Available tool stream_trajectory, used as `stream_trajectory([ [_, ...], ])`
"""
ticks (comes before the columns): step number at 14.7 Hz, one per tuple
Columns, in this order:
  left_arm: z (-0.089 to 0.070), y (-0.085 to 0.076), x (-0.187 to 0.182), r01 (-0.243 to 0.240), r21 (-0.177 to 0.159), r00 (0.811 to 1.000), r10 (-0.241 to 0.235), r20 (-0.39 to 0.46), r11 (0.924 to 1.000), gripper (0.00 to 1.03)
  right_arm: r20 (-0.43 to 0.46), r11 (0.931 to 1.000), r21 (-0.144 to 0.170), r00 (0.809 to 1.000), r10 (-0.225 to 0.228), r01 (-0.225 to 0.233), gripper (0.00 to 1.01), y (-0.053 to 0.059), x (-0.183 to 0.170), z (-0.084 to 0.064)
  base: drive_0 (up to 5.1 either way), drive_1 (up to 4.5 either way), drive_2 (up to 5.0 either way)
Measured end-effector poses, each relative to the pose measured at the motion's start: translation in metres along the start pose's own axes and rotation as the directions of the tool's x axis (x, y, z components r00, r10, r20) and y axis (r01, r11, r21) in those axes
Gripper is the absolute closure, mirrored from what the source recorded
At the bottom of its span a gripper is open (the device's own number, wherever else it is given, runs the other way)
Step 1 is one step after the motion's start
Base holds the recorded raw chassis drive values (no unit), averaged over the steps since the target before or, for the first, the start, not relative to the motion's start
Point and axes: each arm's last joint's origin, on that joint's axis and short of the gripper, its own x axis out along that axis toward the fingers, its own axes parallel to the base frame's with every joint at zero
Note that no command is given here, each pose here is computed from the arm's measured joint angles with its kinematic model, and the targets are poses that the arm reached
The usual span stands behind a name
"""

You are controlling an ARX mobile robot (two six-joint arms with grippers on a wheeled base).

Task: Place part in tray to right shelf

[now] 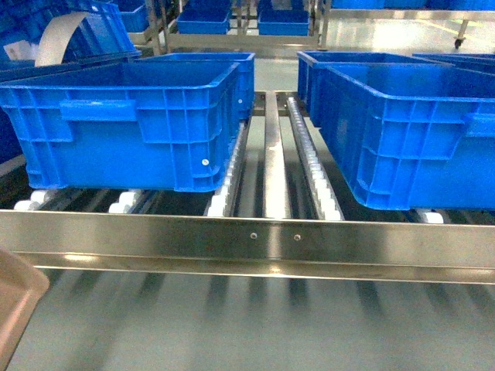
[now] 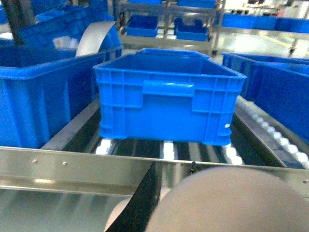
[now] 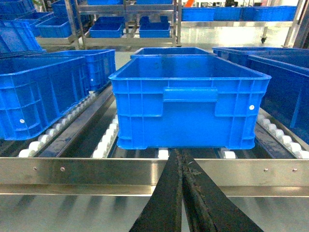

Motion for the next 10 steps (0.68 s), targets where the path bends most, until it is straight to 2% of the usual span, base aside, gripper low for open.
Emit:
stream_trajectory([
  [6, 0.001, 0.0, -0.011, -0.001, 0.0, 1.0, 0.001, 0.01, 1.0, 0.9, -0.003, 1.0, 0.002, 1.0, 0.0, 0.0, 0.99, 0.0, -0.008, -0.001, 0.0, 0.0, 0.0],
  [8, 0.001, 0.0, -0.014, -0.003, -0.001, 1.0, 0.003, 0.01, 1.0, 0.9, -0.051, 1.0, 0.003, 0.999, 0.0, 0.0, 0.99, 0.0, -0.017, -0.007, 0.0, 0.0, 0.0],
  [9, 0.001, 0.0, -0.015, 0.0, 0.0, 1.0, 0.0, 0.011, 1.0, 0.9, 0.012, 1.0, 0.003, 1.0, 0.001, -0.001, 0.99, 0.0, -0.02, -0.001, 0.0, 0.0, 0.0],
  [10, 0.001, 0.0, -0.016, -0.001, 0.0, 1.0, 0.001, 0.011, 1.0, 0.9, -0.019, 1.0, 0.003, 1.0, 0.0, 0.0, 0.99, 0.0, -0.019, -0.004, 0.0, 0.0, 0.0],
])
